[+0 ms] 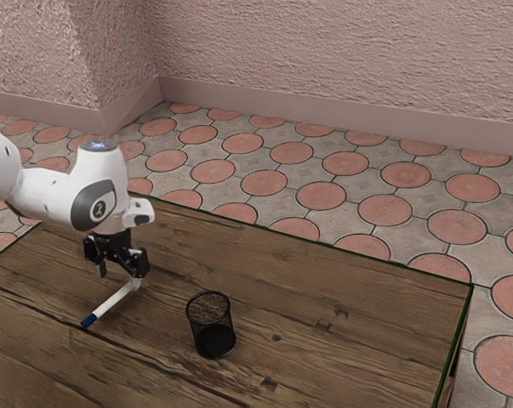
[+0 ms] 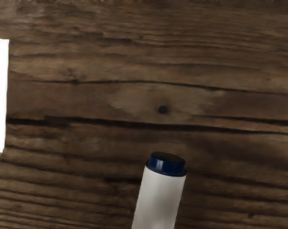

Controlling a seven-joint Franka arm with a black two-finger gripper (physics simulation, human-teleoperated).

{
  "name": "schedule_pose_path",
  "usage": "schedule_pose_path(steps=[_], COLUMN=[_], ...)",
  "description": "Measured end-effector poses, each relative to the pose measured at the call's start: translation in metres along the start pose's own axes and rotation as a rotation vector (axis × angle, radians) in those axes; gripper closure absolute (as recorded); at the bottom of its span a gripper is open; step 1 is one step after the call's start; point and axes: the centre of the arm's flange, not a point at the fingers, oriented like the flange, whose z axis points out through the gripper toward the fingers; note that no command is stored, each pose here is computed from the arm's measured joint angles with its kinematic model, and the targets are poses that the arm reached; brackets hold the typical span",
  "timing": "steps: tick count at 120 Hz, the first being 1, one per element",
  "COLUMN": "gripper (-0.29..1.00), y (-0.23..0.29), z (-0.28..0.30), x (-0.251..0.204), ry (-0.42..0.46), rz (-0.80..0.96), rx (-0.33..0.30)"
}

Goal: Put the marker into the pen holder.

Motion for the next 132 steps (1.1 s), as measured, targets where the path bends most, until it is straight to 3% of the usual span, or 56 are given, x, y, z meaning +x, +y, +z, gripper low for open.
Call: schedule_pose_path(steps=[54,132], gripper=[0.04,0.62], y=[0.014,0.016], z=[0.022,0.024], x=[-0.005,-0.007], ry=[0.064,0.073], rz=[0.019,0.024], rx=[-0.002,0.000])
